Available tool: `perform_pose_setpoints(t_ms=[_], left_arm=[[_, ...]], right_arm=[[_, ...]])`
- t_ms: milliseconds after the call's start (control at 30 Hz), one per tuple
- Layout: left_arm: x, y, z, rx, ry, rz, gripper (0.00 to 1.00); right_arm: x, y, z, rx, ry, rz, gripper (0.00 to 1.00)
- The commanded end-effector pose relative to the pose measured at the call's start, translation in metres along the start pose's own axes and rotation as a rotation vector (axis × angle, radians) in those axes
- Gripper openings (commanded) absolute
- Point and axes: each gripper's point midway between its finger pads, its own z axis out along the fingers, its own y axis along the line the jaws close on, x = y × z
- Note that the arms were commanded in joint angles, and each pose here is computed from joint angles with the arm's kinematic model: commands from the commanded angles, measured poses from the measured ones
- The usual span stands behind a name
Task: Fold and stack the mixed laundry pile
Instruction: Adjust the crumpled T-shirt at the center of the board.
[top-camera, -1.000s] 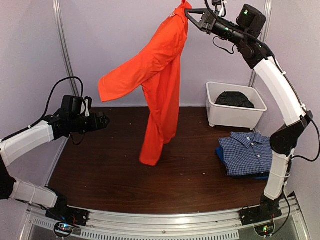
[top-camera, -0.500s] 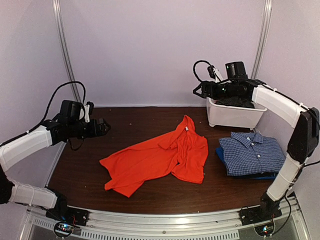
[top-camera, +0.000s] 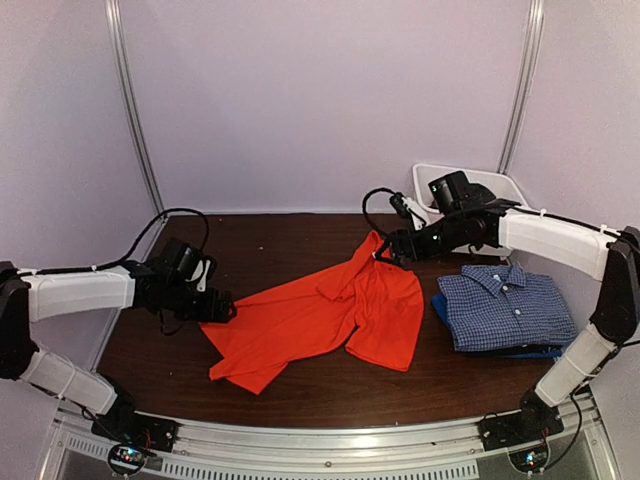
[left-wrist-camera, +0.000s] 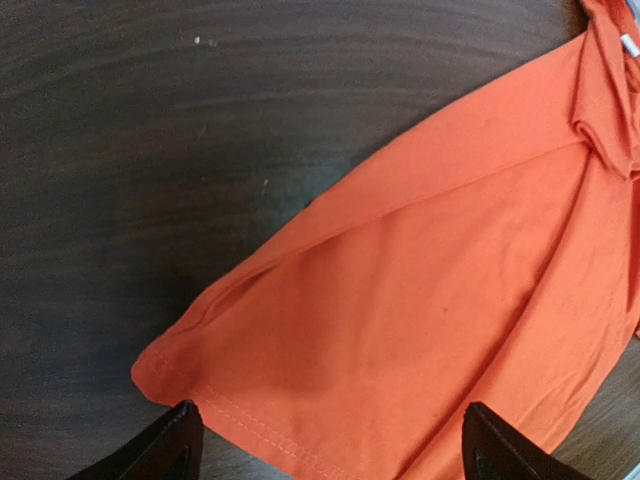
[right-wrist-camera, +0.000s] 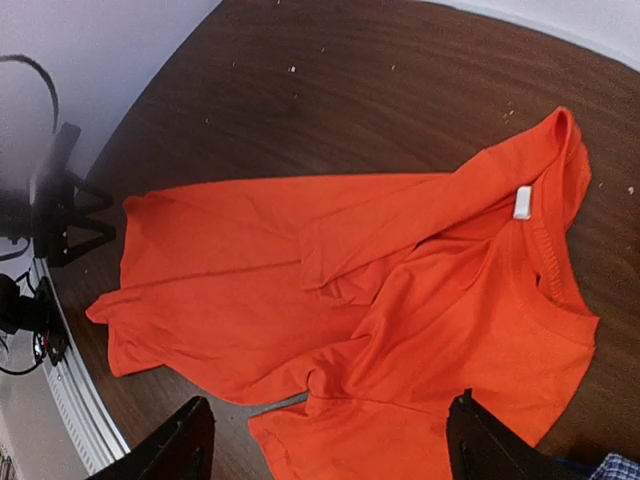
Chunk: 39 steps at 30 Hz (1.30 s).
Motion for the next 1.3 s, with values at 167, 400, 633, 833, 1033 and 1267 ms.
perform_pose_setpoints(t_ms=[167,400,633,833,1033,1267], left_arm=[[0.015,0.006,0.042,-0.022,0.075,-0.077,0.84],[0.003,0.031,0.082,-0.087,0.142,-0.185,0.65],[-0.037,0.088,0.099,-0.154,0.103,-0.314,0.56],[-0.070,0.130,0.093,-0.187,0.037,-0.388,0.57],[-0.098,0.101,0.026,-0.103,-0.110,-0.268,0.82],[-0.046,0.077,-0.028,-0.031,-0.144,-0.314,0.85]], right_arm=[[0.104,0.017,0.043,-0.068,0.208,0.028,0.78],[0.164,0.009,0.068,-0.100,0.315,0.090,0.76],[0.219,-0.016,0.078,-0.038,0.419,0.139,0.72],[0.229,-0.032,0.065,0.028,0.427,0.154,0.70],[0.172,0.006,0.026,-0.037,0.288,0.059,0.68],[0.188,0.018,0.009,0.059,0.323,-0.006,0.65]])
